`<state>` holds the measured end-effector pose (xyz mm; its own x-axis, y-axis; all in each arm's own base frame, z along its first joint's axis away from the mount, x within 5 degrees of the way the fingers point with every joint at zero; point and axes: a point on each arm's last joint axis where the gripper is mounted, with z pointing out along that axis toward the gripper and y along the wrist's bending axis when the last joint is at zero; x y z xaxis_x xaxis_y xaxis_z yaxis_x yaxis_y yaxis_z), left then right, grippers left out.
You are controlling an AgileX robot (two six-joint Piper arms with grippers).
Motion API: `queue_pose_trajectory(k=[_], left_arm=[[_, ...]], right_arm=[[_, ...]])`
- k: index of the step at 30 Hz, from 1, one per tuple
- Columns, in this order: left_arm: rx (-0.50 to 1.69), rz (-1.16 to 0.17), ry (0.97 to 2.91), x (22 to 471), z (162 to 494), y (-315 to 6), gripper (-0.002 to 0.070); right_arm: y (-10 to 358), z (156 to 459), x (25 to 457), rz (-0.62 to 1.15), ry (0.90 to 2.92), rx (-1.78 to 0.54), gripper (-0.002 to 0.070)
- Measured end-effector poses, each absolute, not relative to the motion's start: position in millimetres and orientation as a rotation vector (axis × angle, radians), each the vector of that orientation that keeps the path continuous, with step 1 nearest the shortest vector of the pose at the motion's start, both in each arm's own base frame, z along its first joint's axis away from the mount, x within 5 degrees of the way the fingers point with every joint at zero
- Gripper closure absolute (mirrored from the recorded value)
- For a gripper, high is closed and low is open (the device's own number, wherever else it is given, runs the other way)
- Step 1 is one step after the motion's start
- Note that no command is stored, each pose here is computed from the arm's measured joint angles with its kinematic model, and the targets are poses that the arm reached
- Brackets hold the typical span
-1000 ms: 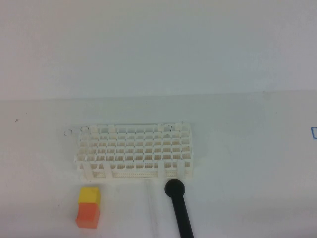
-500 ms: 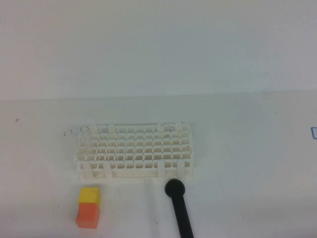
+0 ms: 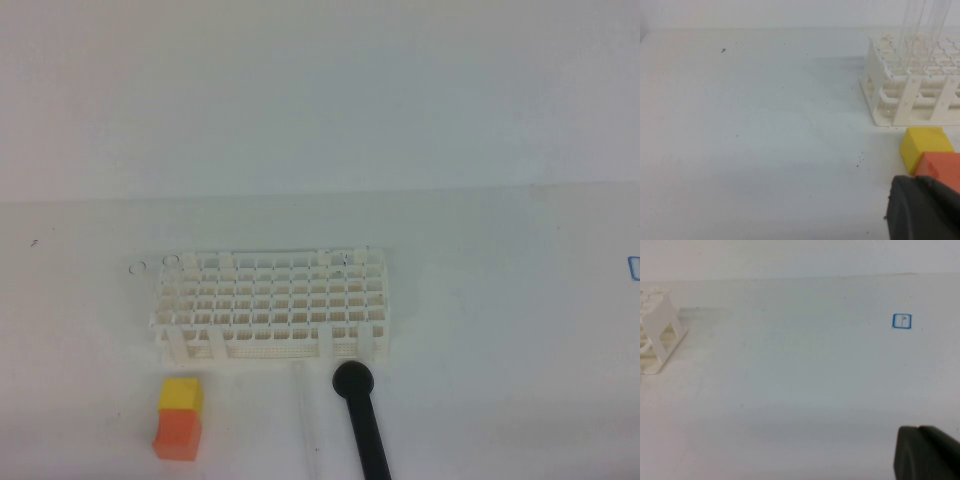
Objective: Place the test tubes
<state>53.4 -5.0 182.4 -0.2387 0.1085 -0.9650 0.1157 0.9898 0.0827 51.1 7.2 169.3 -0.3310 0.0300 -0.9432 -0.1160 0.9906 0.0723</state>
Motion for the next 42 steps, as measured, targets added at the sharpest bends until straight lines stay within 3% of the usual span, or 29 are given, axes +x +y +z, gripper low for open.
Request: queue_pose_trajectory(k=[14,17,25,33,42], left_arm=[[0.165,-0.005,1.815,53,182,-5,0.0676],[0.219,0.067,1.807,54,183,-3,0.0676],[0.197,0.052,1.664,56,196,-4,0.0676],[0.203,0.060,1.641,56,198,-4,0.0676],[0.166,0.022,1.497,56,211,-5,0.0676]], right_arm=[[7,169,51,0.148,1.903,-0.062,0.0678],[7,169,51,0.148,1.903,-0.062,0.0678],[7,169,51,0.148,1.903,-0.062,0.0678],[7,170,51,0.145,1.893,-0.064,0.0678],[8,202,56,0.162,1.523,-0.064,0.0678]])
